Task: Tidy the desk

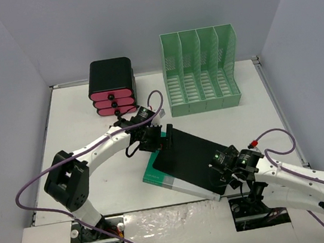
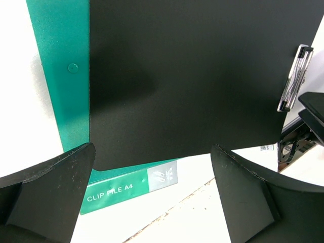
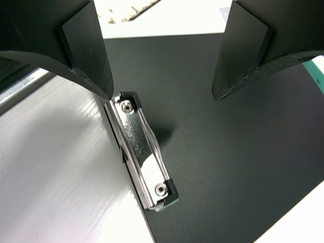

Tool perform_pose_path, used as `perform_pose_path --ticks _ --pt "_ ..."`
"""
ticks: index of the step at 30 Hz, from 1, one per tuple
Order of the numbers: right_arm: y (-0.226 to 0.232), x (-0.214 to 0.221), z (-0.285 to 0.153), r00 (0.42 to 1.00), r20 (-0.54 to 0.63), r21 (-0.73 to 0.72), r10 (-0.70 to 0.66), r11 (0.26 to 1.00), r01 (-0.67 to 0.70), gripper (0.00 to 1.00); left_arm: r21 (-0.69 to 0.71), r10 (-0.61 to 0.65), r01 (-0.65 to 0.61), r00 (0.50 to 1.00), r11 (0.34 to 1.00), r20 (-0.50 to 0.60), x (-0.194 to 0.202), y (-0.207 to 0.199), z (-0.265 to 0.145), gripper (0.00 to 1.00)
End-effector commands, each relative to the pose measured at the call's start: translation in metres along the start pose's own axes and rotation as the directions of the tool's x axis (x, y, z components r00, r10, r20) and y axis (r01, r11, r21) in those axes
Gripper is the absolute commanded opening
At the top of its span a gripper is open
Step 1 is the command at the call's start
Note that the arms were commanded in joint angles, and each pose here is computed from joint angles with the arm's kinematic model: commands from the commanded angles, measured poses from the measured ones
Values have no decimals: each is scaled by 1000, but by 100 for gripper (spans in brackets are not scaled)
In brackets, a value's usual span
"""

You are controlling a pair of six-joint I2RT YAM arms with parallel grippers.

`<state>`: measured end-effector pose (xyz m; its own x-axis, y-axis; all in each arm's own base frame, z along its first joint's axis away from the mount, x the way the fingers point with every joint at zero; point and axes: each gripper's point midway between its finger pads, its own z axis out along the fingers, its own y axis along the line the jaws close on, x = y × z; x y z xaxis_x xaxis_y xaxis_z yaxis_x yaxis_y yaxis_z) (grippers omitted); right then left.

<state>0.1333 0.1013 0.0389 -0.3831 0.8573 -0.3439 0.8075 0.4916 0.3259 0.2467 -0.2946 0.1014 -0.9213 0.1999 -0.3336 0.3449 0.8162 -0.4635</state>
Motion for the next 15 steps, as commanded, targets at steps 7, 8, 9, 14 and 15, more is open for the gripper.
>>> perform_pose_path --ticks 7,8,9,14,15 --pt "21 -5 19 994 110 -71 -28 997 36 76 44 55 -59 994 997 97 -30 -26 -28 97" --pt "23 -4 20 994 108 -75 -29 996 37 76 43 56 -61 994 997 97 -30 -26 -28 97" --pt "22 -3 22 993 109 -71 -35 997 43 76 40 58 -62 994 997 97 -30 -25 -29 97" --pt "25 4 30 992 108 -69 -60 995 68 76 32 70 -73 992 997 101 -33 -26 -34 97" --pt "25 5 31 992 108 -67 -66 995 73 76 31 71 -75 992 997 101 -33 -26 -34 97"
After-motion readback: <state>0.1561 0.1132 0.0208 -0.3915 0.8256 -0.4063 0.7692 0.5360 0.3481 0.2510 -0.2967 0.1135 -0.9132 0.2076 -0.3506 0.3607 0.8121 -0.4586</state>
